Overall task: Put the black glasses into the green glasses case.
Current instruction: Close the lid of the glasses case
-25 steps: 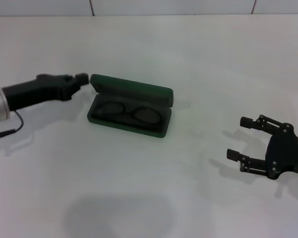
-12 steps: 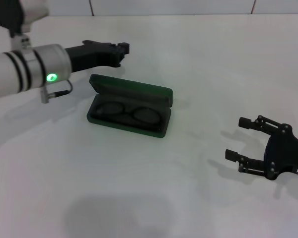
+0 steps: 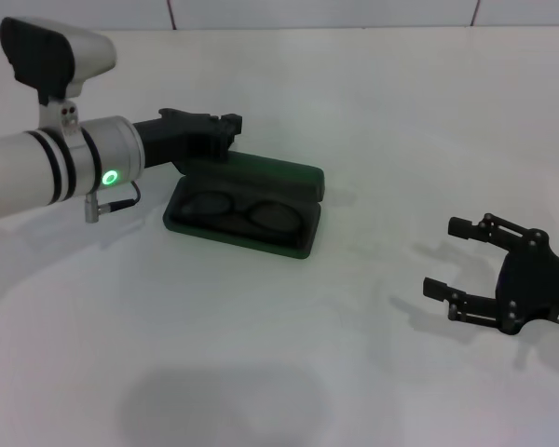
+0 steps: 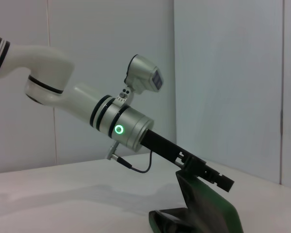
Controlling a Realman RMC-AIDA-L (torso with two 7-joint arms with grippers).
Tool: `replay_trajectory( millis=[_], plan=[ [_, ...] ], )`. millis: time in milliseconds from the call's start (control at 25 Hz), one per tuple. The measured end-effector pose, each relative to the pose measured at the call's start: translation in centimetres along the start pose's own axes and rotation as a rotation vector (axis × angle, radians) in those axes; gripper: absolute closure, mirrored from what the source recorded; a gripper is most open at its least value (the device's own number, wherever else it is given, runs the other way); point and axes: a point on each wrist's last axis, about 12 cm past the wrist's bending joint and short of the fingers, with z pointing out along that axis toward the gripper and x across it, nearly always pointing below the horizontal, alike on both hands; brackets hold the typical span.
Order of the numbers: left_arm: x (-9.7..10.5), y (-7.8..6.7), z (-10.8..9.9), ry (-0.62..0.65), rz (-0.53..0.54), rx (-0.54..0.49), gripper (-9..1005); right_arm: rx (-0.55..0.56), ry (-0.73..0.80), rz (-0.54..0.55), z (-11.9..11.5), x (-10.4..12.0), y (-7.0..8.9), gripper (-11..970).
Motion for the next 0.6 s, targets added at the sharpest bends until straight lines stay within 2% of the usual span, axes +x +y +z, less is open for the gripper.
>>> replay_trajectory(
  millis=[600],
  plan=[
    [2.8,-0.1,-1.7,-0.04,0.056,0.033,935,-0.001,-0.001,-0.012,0.3,-0.2,-0.3,148]
  ],
)
